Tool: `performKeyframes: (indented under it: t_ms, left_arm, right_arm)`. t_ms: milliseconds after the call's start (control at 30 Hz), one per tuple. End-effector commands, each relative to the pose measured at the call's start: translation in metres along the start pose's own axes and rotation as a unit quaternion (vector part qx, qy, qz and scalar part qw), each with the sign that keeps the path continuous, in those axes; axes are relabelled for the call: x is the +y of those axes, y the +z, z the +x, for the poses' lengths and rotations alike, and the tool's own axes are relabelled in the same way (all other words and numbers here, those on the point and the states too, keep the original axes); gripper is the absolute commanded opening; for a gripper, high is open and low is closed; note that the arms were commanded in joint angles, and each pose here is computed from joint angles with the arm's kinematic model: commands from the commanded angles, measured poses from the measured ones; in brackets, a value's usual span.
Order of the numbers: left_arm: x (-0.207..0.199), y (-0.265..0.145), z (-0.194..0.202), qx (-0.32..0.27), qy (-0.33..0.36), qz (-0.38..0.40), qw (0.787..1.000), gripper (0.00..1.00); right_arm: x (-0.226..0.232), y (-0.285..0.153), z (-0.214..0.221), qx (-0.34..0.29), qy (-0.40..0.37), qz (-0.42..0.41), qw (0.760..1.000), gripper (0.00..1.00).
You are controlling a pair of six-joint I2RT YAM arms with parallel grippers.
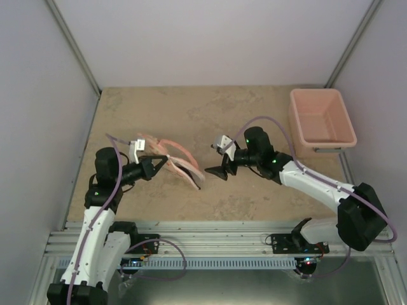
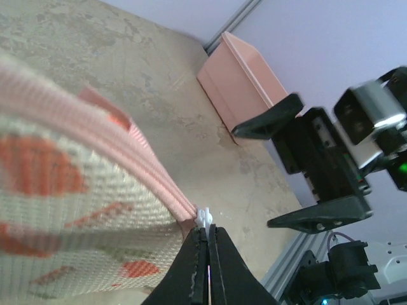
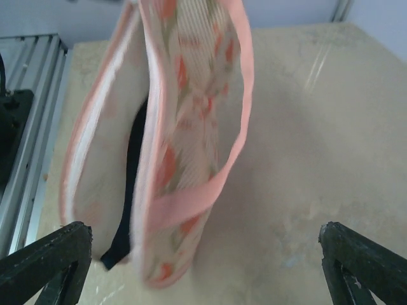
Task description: Unzip the laundry bag and remove the bra
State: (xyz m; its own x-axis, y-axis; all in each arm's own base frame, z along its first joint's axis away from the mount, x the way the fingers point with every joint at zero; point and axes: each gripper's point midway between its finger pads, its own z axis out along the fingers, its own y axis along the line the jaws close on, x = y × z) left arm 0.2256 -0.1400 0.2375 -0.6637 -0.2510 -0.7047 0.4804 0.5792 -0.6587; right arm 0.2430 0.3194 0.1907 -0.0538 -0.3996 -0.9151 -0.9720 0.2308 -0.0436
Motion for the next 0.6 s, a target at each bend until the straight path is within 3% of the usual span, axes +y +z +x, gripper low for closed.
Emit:
performKeyframes:
  t_ms: [0, 200, 400, 567]
  left_arm:
    - [-0.016, -0.003, -0.016, -0.016, 0.040, 0.026, 0.999, 0.00]
    - [0.000, -0.004, -0.014, -0.022, 0.019, -0.021, 0.999, 0.00]
    - [-0.002, -0.005, -0.017, -0.024, 0.017, -0.018, 0.999, 0.00]
    - [-0.006, -0.006, -0.016, -0.024, 0.019, -0.014, 0.999, 0.00]
  right_arm:
    - [0.008, 0.007, -0.043, 0.001, -0.047, -0.017, 0.999, 0.98]
    - [0.033, 0.059, -0.098, -0.001, -0.030, 0.014, 0.999, 0.98]
    - [0.053, 0.111, -0.088, 0.054, -0.035, 0.041, 0.997, 0.98]
    - [0.043, 0.121, -0.068, 0.093, -0.022, 0.074, 0.993, 0.96]
